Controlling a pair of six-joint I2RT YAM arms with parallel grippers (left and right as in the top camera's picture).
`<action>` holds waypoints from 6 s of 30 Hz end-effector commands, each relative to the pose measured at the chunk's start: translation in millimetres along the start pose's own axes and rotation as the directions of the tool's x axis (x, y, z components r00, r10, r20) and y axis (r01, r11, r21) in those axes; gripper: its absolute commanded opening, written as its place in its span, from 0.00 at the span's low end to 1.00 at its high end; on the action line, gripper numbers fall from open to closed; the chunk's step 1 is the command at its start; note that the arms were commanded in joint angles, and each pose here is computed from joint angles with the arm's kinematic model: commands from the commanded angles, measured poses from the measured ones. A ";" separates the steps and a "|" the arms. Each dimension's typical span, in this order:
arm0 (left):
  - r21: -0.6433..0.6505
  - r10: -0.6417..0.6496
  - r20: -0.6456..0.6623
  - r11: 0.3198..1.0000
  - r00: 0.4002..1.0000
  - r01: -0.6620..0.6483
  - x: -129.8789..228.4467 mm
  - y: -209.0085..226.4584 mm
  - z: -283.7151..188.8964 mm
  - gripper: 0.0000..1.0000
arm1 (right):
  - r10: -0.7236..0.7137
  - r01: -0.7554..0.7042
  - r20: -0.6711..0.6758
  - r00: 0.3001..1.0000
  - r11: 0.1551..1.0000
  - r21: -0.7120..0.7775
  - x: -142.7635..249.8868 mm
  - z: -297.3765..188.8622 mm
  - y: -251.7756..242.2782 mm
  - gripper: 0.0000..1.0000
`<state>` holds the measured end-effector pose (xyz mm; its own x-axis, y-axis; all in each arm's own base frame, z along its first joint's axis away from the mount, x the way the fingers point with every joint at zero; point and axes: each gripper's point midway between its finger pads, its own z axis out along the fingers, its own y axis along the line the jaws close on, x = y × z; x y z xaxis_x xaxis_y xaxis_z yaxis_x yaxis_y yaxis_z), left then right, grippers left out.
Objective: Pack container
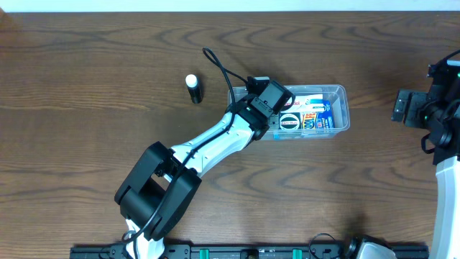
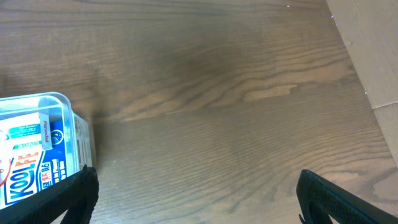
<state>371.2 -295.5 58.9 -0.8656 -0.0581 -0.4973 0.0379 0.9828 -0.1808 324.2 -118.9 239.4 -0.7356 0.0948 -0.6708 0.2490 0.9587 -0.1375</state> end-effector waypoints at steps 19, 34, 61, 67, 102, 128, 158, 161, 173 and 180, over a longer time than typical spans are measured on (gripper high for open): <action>-0.008 -0.013 0.011 1.000 1.000 0.013 -2.5 1.0 -1.9 0.75 | 0.017 -0.017 0.007 1.000 1.000 0.006 -2.2 -2.1 -3.2 0.99; -0.034 -0.011 0.025 0.999 1.000 0.012 -4.8 6.4 -1.9 0.73 | 0.017 -0.017 0.007 1.000 1.000 0.006 -2.2 -2.1 -3.2 0.99; -0.124 0.021 -0.025 0.992 0.999 -0.024 -19.1 33.3 -12.2 0.06 | 0.018 -0.018 0.007 1.000 1.000 0.006 -2.2 -2.1 -3.2 0.99; -0.149 0.035 -0.041 0.988 0.999 -0.040 -14.7 39.0 -5.1 0.06 | 0.018 -0.018 0.007 1.000 1.000 0.006 -2.2 -2.1 -3.2 0.99; -0.060 0.007 -0.327 0.998 0.945 -0.028 -6.5 39.0 -22.1 0.06 | 0.017 -0.017 0.007 1.000 1.000 0.006 -2.2 -2.1 -3.2 0.99; -0.245 -0.064 -0.326 0.969 0.943 -0.019 6.9 66.4 12.2 0.06 | 0.017 -0.017 0.007 1.000 1.000 0.006 -2.2 -2.1 -3.2 0.99; -0.299 -0.060 -0.321 0.954 0.945 -0.041 0.7 73.5 4.4 0.06 | 0.017 -0.017 0.007 1.000 1.000 0.006 -2.2 -2.1 -3.2 0.99; -0.297 -0.060 -0.319 0.954 0.946 -0.040 0.8 73.5 5.4 0.06 | 0.017 -0.017 0.007 1.000 1.000 0.006 -2.2 -2.1 -3.2 0.99; -0.301 -0.067 -0.319 0.953 0.945 -0.034 3.5 74.6 8.1 0.06 | 0.017 -0.017 0.007 1.000 1.000 0.006 -2.2 -2.1 -3.2 0.99; -0.306 -0.076 -0.326 0.951 0.942 -0.029 7.4 76.6 9.6 0.06 | 0.018 -0.018 0.007 1.000 1.000 0.006 -2.2 -2.1 -3.2 0.99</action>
<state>376.1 -230.3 45.3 -0.9793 -0.0553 -0.1947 -0.0694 0.9954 0.0664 324.2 -118.9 239.3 -0.7357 0.0952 -0.6705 0.2492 0.9587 -0.1372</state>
